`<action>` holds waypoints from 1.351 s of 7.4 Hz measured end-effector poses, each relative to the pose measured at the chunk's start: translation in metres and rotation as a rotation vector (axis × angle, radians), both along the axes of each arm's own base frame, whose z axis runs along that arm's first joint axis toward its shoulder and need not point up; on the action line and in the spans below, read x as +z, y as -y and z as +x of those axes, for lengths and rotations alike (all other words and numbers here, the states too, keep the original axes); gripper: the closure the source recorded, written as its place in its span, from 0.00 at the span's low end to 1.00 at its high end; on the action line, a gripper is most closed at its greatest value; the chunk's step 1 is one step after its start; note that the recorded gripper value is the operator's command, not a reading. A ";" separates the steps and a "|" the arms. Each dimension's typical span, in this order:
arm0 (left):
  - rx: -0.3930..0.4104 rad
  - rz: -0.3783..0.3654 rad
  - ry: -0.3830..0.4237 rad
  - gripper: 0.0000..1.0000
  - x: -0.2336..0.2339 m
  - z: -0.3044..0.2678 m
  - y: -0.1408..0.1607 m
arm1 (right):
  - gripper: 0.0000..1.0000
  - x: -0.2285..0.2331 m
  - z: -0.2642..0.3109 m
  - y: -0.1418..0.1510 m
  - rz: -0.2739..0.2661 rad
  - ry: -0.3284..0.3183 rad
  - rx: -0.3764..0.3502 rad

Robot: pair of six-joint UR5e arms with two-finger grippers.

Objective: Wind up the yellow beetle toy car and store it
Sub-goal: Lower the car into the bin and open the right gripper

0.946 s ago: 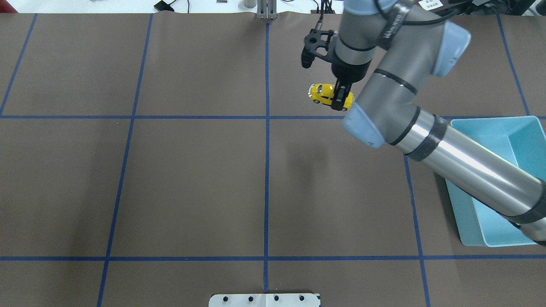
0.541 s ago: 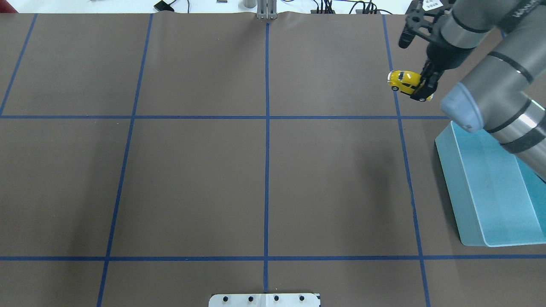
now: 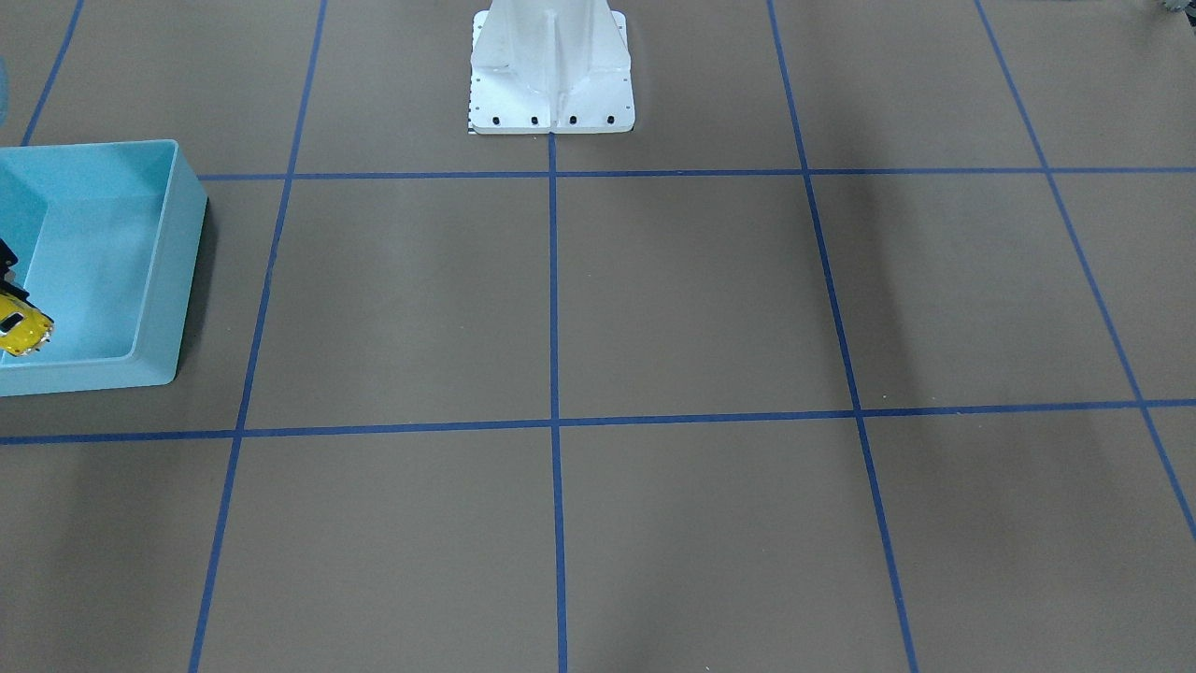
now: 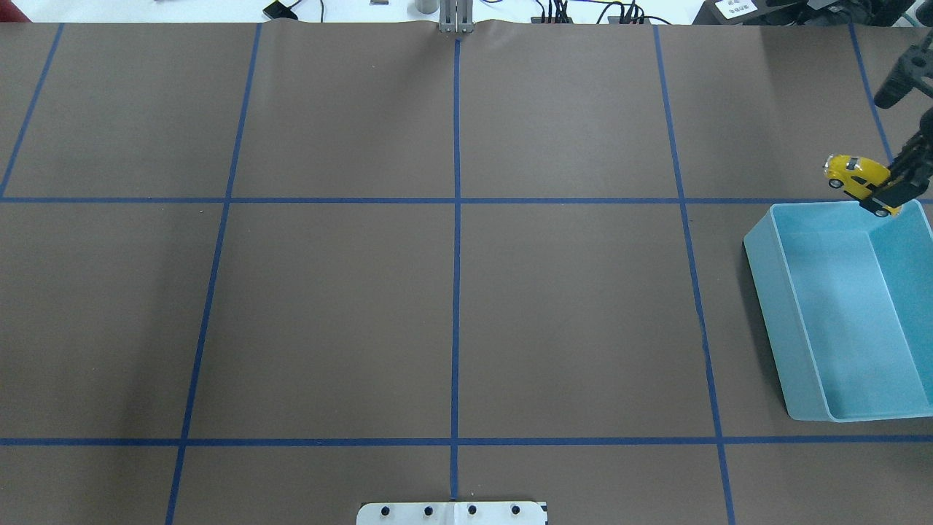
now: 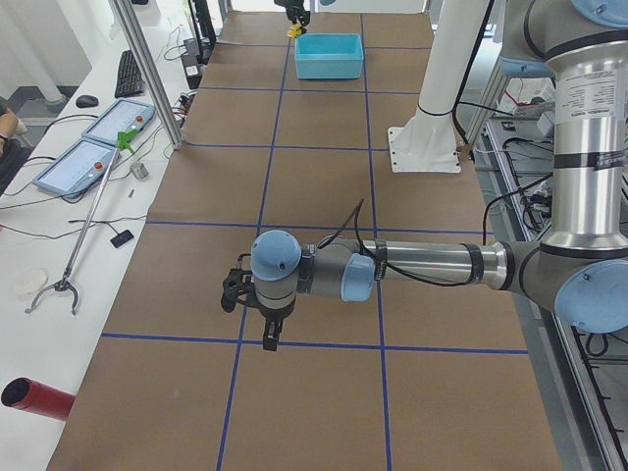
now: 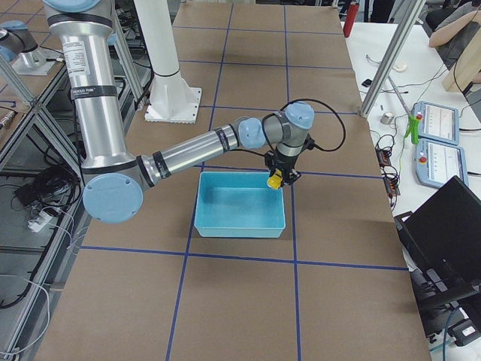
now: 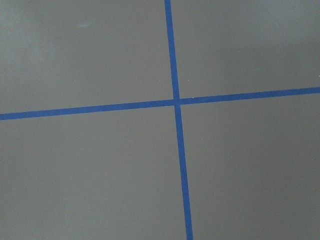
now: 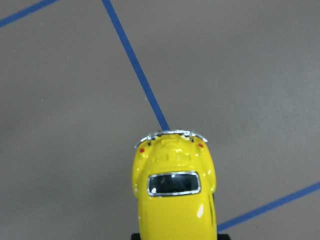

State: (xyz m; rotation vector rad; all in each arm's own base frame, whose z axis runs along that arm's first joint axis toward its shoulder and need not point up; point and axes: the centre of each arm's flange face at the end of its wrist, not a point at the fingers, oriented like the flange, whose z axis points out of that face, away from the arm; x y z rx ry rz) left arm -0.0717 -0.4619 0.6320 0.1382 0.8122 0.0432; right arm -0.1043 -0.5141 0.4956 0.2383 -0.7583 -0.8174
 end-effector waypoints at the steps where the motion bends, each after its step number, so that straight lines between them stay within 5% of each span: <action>1: 0.000 0.002 0.000 0.01 -0.001 0.000 -0.001 | 1.00 0.017 0.007 -0.014 -0.033 -0.008 0.007; 3: 0.000 0.003 0.000 0.01 -0.002 0.000 -0.001 | 1.00 0.033 0.008 -0.024 -0.075 -0.017 0.012; 4: 0.000 0.003 0.000 0.01 -0.001 0.000 -0.001 | 0.90 0.039 0.002 -0.025 -0.089 -0.020 0.002; 5: 0.000 0.003 0.000 0.01 -0.001 0.000 -0.001 | 0.01 0.043 -0.006 -0.027 -0.097 -0.024 -0.015; 10: -0.001 0.002 0.000 0.01 -0.001 0.000 -0.002 | 0.00 0.048 -0.017 -0.024 -0.072 -0.010 -0.061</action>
